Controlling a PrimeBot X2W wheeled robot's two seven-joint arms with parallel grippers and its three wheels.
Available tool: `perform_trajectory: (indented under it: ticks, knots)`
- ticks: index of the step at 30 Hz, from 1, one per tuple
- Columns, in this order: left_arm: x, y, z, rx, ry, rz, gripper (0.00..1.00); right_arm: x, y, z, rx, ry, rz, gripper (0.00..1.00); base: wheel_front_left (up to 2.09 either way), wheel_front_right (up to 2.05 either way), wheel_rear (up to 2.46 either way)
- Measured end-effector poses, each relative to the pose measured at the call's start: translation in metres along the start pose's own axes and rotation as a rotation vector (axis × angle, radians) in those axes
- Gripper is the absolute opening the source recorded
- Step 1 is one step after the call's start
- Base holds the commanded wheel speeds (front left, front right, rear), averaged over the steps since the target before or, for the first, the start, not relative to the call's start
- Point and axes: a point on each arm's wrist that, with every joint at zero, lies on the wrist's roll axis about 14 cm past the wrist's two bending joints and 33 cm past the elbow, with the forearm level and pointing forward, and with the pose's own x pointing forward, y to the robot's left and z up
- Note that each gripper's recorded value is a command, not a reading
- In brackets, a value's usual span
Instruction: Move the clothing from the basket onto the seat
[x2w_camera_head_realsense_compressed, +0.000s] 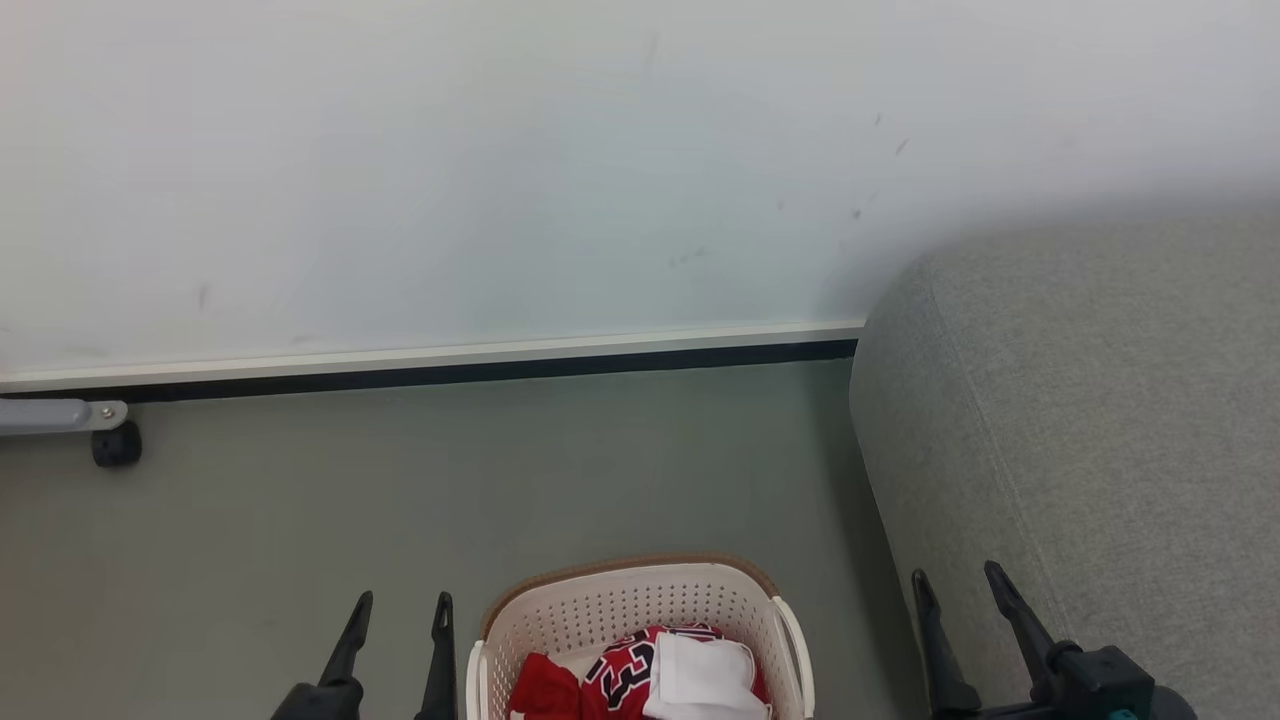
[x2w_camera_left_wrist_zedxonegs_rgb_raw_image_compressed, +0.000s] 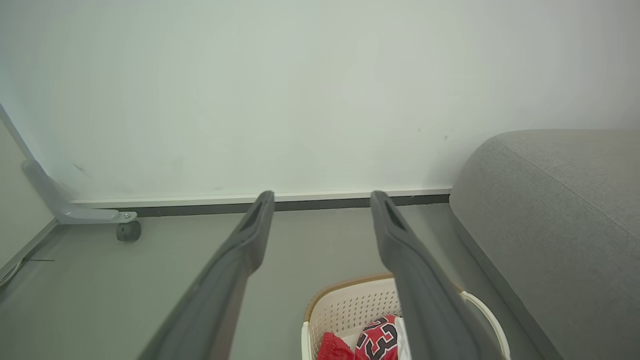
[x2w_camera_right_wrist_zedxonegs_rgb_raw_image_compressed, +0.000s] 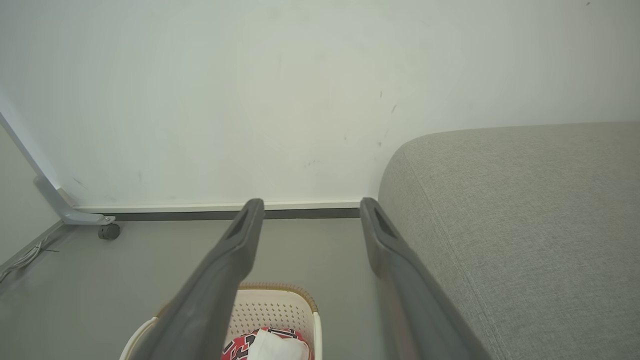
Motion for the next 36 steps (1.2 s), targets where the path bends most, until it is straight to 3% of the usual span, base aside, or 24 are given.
perform_trajectory:
  ticks: [9, 25, 36]
  knots:
    - [0.007, -0.022, -0.026, 0.009, 0.081, -0.084, 1.00, 0.010, -0.006, -0.006, -0.001, 0.018, -0.012, 1.00, 0.00, 0.00, 0.00]
    - [0.054, -0.068, -0.095, 0.050, 0.273, -0.278, 1.00, 0.059, -0.026, 0.001, -0.044, -0.029, -0.040, 1.00, 0.00, 0.00, 0.00]
    - [0.075, -0.107, -0.165, 0.110, 0.464, -0.451, 1.00, 0.085, -0.050, 0.000, -0.071, -0.053, -0.082, 1.00, 0.00, 0.00, 0.00]
